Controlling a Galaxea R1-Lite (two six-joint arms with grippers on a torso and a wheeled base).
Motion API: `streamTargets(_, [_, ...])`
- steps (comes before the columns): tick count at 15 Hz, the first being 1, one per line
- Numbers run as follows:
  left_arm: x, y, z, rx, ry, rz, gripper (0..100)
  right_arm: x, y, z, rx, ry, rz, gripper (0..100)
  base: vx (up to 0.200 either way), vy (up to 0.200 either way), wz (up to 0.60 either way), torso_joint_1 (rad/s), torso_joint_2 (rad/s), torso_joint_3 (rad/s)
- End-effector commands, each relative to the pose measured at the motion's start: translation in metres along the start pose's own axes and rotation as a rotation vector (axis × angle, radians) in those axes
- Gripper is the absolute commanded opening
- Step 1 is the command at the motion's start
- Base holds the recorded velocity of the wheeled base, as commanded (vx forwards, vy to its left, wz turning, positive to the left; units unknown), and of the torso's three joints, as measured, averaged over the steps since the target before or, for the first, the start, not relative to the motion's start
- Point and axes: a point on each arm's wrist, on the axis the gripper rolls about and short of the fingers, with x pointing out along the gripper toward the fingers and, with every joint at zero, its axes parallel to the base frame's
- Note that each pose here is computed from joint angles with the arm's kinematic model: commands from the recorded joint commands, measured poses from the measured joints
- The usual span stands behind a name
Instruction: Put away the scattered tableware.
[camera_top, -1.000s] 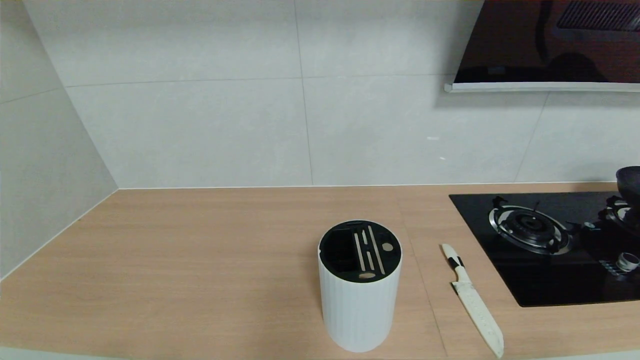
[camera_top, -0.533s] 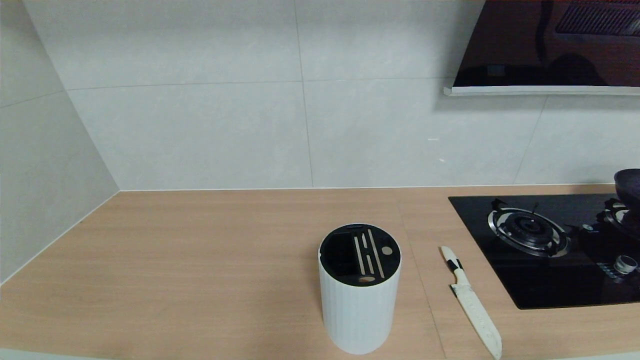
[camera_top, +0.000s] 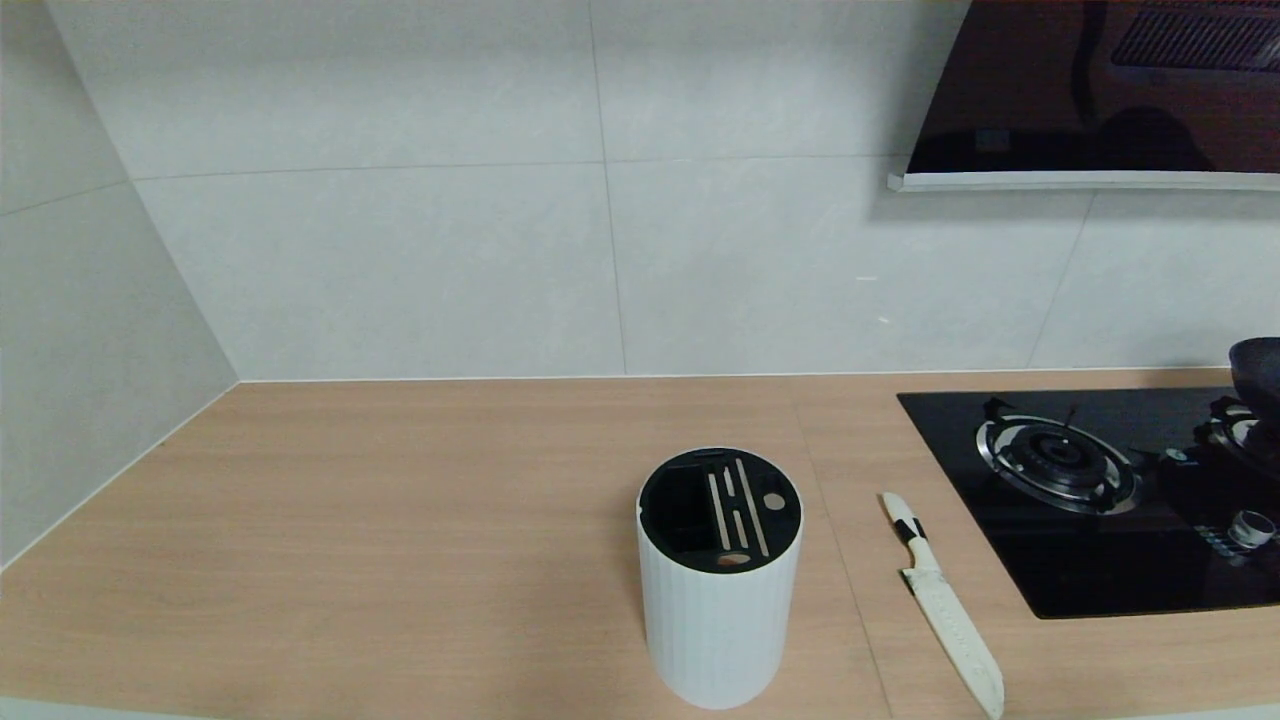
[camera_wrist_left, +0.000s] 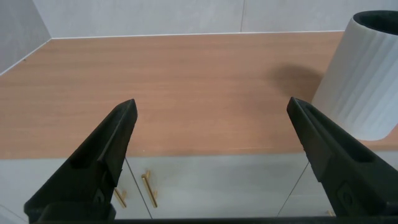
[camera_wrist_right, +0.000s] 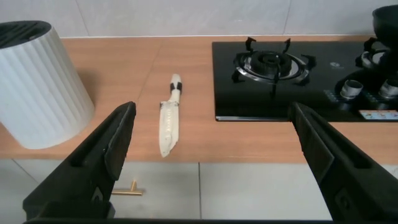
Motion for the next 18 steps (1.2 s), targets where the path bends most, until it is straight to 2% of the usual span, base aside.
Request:
streamTargets(1, [0.000, 0.000, 0.000, 0.000, 0.000, 0.000, 100, -0.001, 0.001, 0.021, 0.010, -0.035, 0.039, 100, 0.000, 0.000, 0.00, 0.000, 0.00, 0.000])
streamTargets(3, [0.000, 0.000, 0.000, 0.000, 0.000, 0.000, 100, 0.008, 0.001, 0.028, 0.013, 0.038, 0.076, 100, 0.000, 0.000, 0.00, 0.000, 0.00, 0.000])
streamTargets(7, [0.000, 0.000, 0.000, 0.000, 0.000, 0.000, 100, 0.049, 0.003, 0.048, 0.033, 0.285, 0.189, 100, 0.000, 0.000, 0.00, 0.000, 0.00, 0.000])
streamTargets(8, [0.000, 0.000, 0.000, 0.000, 0.000, 0.000, 100, 0.056, 0.004, 0.051, 0.037, 0.316, 0.199, 100, 0.000, 0.000, 0.00, 0.000, 0.00, 0.000])
streamTargets(9, [0.000, 0.000, 0.000, 0.000, 0.000, 0.000, 100, 0.074, 0.005, 0.055, 0.041, 0.399, 0.225, 100, 0.000, 0.000, 0.00, 0.000, 0.00, 0.000])
streamTargets(11, [0.000, 0.000, 0.000, 0.000, 0.000, 0.000, 100, 0.097, 0.009, 0.052, 0.044, 0.501, 0.264, 100, 0.000, 0.000, 0.00, 0.000, 0.00, 0.000])
streamTargets(15, [0.000, 0.000, 0.000, 0.001, 0.000, 0.000, 100, 0.141, 0.022, 0.041, 0.034, 0.591, 0.330, 100, 0.000, 0.000, 0.00, 0.000, 0.00, 0.000])
streamTargets(16, [0.000, 0.000, 0.000, 0.001, 0.000, 0.000, 100, 0.141, 0.022, 0.041, 0.034, 0.591, 0.330, 100, 0.000, 0.000, 0.00, 0.000, 0.00, 0.000])
streamTargets(18, [0.000, 0.000, 0.000, 0.001, 0.000, 0.000, 100, 0.177, 0.028, 0.029, 0.028, 0.600, 0.316, 100, 0.000, 0.000, 0.00, 0.000, 0.00, 0.000])
